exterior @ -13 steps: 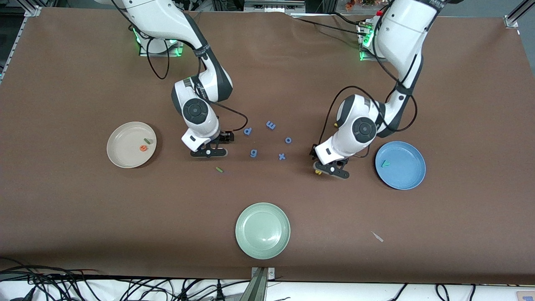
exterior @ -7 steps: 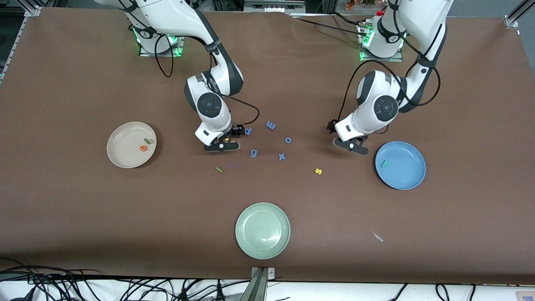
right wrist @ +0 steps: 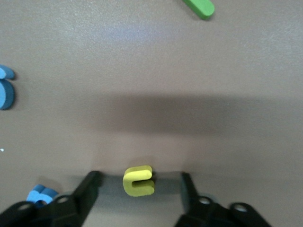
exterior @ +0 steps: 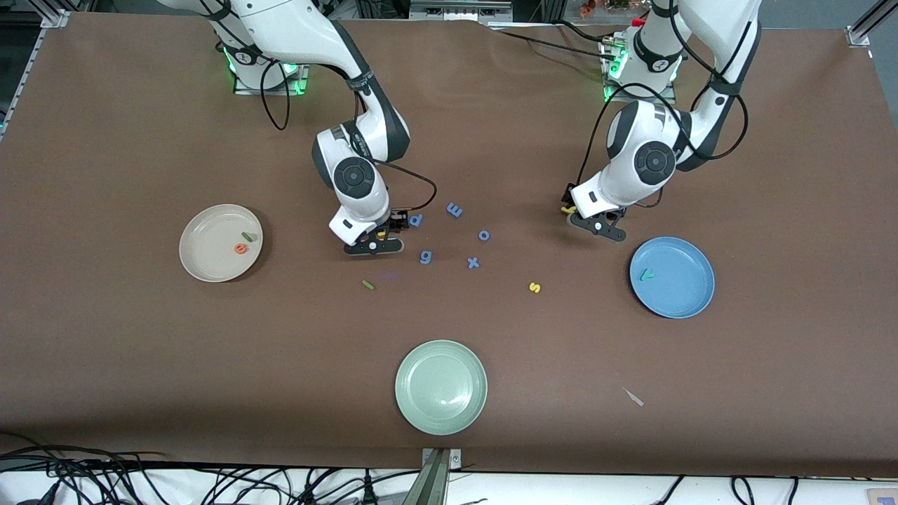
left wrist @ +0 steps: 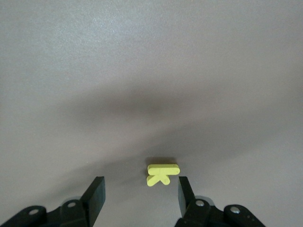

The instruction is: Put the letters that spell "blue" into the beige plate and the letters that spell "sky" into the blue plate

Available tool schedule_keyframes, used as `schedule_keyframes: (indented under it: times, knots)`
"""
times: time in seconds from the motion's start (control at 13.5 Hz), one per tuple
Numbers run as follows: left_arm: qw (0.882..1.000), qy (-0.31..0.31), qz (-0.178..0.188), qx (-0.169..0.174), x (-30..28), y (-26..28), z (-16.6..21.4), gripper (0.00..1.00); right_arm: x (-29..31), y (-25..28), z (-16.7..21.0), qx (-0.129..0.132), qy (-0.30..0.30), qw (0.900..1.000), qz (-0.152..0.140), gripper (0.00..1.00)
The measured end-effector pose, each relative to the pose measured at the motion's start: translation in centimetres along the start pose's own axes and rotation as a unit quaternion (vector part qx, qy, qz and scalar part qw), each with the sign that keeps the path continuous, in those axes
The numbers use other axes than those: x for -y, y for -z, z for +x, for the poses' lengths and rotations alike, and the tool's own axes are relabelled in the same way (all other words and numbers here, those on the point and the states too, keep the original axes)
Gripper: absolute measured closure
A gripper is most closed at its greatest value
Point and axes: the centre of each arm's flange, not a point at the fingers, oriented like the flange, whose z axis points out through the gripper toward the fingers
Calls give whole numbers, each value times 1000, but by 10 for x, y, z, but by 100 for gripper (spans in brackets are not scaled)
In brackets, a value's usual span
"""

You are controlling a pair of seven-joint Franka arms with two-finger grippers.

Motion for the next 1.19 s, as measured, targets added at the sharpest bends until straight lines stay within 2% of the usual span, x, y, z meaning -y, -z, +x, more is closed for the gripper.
schedule_keyframes:
  times: [0.22,0.3,0.59,0.74,1.04,1.11,1.19]
  knots:
    - [1000,0,6,-5,-2,-19,-11,29,1,5,0,-3,0,1000,3,63]
    - [1000,2,7,-2,-5,-23,-13,29,2,5,0,-3,0,1000,4,72]
    - [1000,12,10,-1,-21,-32,-14,26,-11,7,7,1,10,1000,-3,73]
    - [1000,9,10,0,-25,-35,-14,24,-54,26,24,21,25,999,-20,73]
    - [1000,10,11,-5,-24,-40,-13,29,-170,84,47,66,47,996,-27,73]
    - [1000,5,15,-7,-23,-40,-13,34,-197,89,49,75,43,996,-30,73]
    - [1000,-9,24,-8,-23,-39,-12,46,-222,91,50,84,34,995,-32,73]
